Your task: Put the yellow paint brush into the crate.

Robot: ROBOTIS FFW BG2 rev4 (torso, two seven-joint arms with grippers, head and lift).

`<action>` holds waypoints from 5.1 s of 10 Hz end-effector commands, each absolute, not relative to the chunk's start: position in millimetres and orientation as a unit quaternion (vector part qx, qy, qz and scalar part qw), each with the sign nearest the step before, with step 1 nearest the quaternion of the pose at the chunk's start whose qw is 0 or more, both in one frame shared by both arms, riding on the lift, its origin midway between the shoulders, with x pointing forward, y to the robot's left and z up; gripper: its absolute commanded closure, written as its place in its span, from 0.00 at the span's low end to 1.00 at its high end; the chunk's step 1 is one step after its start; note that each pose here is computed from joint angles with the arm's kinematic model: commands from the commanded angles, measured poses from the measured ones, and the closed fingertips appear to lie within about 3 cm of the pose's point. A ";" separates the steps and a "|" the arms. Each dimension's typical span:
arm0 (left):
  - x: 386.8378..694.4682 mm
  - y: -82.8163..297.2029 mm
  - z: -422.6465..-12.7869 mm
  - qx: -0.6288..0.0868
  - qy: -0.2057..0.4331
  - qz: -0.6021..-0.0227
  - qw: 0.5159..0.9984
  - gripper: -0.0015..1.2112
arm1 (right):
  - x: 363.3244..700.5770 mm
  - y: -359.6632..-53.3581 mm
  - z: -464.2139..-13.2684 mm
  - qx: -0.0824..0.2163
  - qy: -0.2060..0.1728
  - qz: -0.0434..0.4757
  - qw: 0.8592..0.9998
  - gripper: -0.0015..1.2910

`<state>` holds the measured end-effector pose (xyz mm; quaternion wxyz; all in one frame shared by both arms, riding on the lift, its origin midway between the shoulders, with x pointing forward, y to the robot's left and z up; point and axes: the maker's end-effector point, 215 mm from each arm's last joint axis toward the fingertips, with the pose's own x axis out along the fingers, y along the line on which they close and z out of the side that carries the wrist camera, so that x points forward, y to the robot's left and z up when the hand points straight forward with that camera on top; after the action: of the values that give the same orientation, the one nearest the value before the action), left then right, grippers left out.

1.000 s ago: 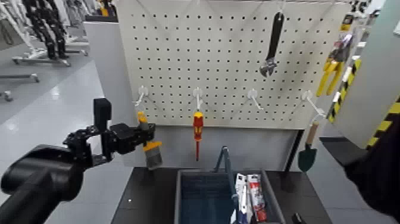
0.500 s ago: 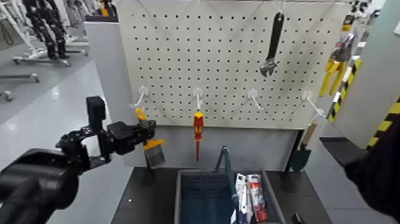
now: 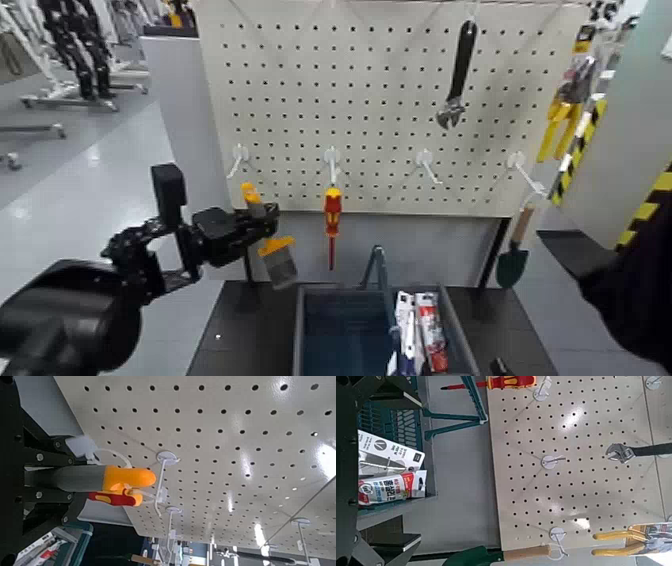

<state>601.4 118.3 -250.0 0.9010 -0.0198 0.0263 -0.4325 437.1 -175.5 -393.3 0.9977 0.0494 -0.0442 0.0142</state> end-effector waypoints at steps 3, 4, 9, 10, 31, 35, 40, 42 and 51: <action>576.3 69.9 -217.7 -0.096 -0.007 -0.471 0.877 0.92 | 437.0 -174.9 -393.3 0.050 -0.044 0.014 0.998 0.10; 573.0 64.2 -221.5 -0.132 -0.006 -0.471 0.872 0.92 | 437.1 -174.6 -393.2 0.051 -0.044 0.014 0.998 0.10; 564.5 36.1 -274.6 -0.207 0.040 -0.476 0.854 0.97 | 436.8 -172.0 -393.5 0.053 -0.045 0.015 0.998 0.10; 563.4 30.7 -287.1 -0.214 0.052 -0.476 0.851 0.97 | 437.2 -172.0 -393.2 0.052 -0.045 0.015 0.997 0.10; 582.8 50.8 -312.9 -0.056 0.028 -0.346 0.936 0.07 | 436.2 -176.7 -393.6 0.058 -0.048 0.011 0.997 0.10; 571.9 89.2 -308.8 0.005 -0.009 -0.275 0.961 0.07 | 435.9 -177.5 -393.4 0.058 -0.048 0.010 0.997 0.10; 537.9 153.1 -332.1 0.001 -0.036 -0.147 0.989 0.09 | 434.8 -178.8 -392.7 0.059 -0.050 0.008 0.997 0.10; 521.3 172.5 -339.9 0.013 -0.037 -0.107 0.994 0.09 | 434.8 -178.6 -392.7 0.058 -0.050 0.008 0.997 0.10; 496.0 165.9 -370.3 0.021 -0.014 -0.108 0.994 0.09 | 434.8 -179.3 -388.3 0.055 -0.058 0.008 0.997 0.10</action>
<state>495.7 166.7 -371.4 0.9939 0.0190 -0.0126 -0.1076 434.8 -179.0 -388.8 0.9968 0.0556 -0.0573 0.0087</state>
